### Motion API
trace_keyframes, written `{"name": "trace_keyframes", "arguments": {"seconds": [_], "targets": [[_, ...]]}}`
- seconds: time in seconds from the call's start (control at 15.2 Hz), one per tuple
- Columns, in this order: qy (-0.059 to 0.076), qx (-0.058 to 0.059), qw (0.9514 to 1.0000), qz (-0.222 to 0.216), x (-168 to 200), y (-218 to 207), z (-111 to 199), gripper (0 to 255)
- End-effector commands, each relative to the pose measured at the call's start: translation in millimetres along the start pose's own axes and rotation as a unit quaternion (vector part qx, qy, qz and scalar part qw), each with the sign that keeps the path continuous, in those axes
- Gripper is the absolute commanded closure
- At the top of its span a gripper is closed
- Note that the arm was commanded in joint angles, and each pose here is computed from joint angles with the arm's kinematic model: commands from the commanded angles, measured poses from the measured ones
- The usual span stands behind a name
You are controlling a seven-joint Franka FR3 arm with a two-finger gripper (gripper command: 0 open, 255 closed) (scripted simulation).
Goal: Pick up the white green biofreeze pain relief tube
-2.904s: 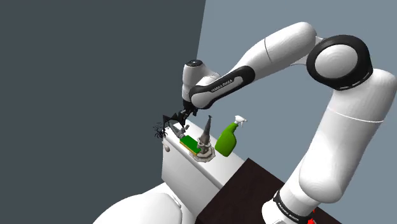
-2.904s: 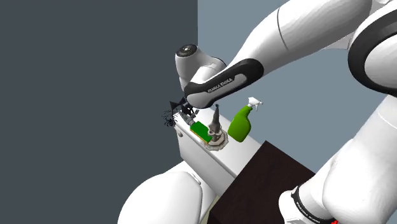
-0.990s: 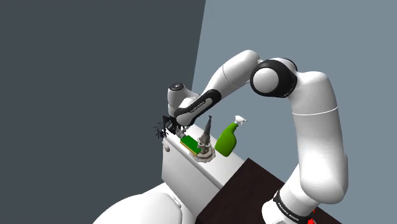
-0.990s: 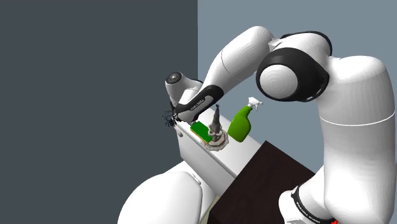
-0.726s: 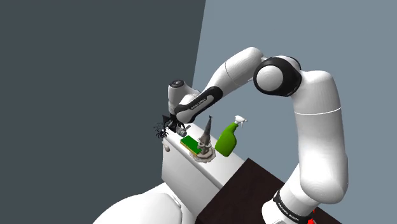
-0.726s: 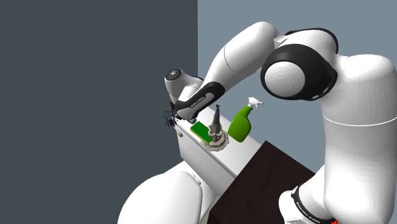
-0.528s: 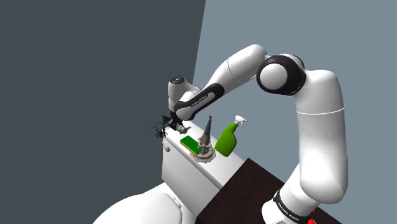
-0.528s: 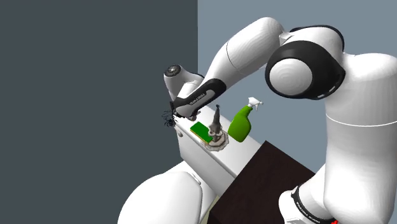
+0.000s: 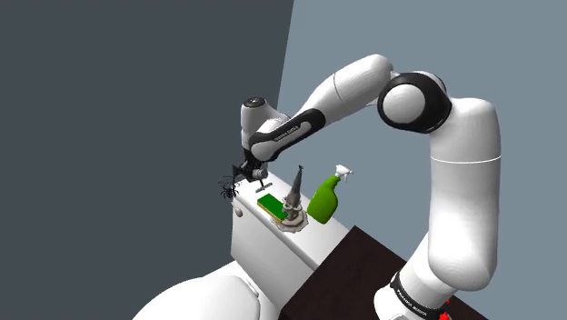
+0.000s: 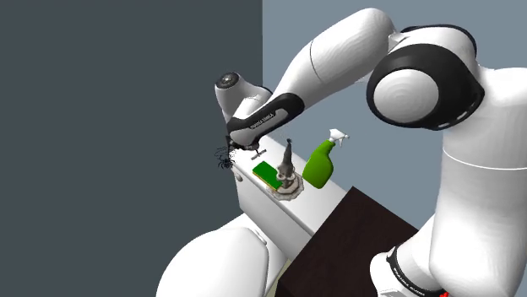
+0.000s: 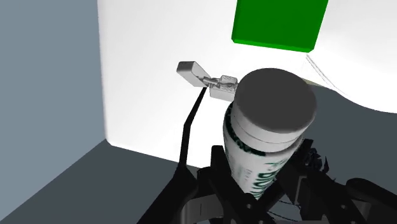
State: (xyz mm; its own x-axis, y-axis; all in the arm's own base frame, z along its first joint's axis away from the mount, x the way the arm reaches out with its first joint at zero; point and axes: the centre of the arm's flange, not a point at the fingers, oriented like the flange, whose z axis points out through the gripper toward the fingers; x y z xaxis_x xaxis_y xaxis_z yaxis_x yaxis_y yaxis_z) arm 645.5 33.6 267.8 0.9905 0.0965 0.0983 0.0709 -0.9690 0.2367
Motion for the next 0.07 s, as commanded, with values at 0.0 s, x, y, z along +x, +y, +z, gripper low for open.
{"name": "trace_keyframes", "arguments": {"seconds": [0.0], "targets": [[0.0,0.0,1.0,0.0,-0.3,0.6,-3.2,255]]}}
